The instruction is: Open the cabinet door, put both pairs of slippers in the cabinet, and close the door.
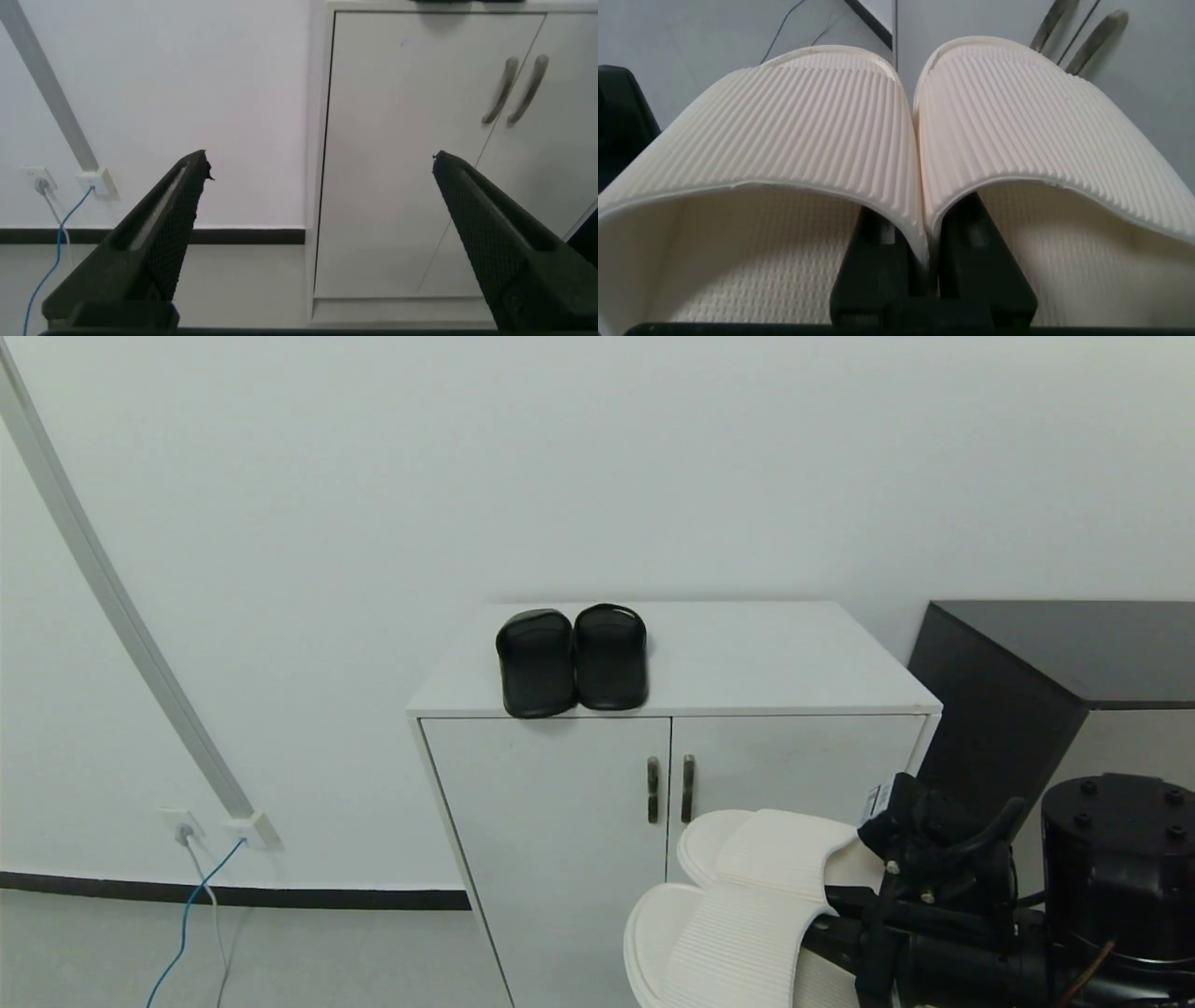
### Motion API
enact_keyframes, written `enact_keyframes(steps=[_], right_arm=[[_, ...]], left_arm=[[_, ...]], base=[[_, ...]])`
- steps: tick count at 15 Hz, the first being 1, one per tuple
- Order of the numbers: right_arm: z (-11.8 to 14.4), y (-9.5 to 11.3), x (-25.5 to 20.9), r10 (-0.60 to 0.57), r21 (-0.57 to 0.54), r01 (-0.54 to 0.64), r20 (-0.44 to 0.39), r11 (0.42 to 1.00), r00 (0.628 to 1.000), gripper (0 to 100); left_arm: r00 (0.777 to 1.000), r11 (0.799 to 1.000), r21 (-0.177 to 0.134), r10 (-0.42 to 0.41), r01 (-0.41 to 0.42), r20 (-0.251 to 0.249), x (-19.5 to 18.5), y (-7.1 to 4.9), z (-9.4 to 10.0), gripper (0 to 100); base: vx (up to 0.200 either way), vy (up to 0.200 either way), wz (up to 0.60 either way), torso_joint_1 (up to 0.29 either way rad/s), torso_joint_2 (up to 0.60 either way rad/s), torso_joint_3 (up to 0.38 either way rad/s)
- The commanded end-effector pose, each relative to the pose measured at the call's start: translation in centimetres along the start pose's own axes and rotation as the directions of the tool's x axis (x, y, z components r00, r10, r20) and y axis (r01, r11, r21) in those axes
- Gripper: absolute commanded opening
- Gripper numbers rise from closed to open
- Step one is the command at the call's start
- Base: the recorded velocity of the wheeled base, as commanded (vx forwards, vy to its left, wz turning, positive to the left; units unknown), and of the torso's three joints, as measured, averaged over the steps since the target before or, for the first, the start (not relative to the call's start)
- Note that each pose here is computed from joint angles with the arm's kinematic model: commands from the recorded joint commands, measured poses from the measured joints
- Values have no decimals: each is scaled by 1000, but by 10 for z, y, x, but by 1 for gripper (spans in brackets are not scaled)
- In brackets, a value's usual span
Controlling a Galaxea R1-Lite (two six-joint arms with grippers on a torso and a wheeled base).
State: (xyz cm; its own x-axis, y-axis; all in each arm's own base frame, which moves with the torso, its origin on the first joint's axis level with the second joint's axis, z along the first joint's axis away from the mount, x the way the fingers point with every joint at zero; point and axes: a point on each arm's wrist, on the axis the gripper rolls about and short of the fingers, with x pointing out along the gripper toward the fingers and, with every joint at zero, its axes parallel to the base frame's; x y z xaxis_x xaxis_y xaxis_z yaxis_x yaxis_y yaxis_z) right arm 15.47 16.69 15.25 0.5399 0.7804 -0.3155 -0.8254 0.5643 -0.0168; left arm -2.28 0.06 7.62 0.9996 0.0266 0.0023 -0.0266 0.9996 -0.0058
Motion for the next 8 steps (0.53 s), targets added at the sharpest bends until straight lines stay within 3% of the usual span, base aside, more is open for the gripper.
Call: enact_keyframes(steps=[1,8], right_arm=[[0,0,0,0,-1,0,1,1000,1000,0],[-1,0,1,-2,-13,1,-4,1000,1000,0]], left_arm=[[1000,1000,0,1,-1,1,0,0,0,100],[1000,1000,-2,1,-1,-1,0,0,0,100]], base=[[0,0,0,-212,530,325],[0,0,0,-176,504,322]])
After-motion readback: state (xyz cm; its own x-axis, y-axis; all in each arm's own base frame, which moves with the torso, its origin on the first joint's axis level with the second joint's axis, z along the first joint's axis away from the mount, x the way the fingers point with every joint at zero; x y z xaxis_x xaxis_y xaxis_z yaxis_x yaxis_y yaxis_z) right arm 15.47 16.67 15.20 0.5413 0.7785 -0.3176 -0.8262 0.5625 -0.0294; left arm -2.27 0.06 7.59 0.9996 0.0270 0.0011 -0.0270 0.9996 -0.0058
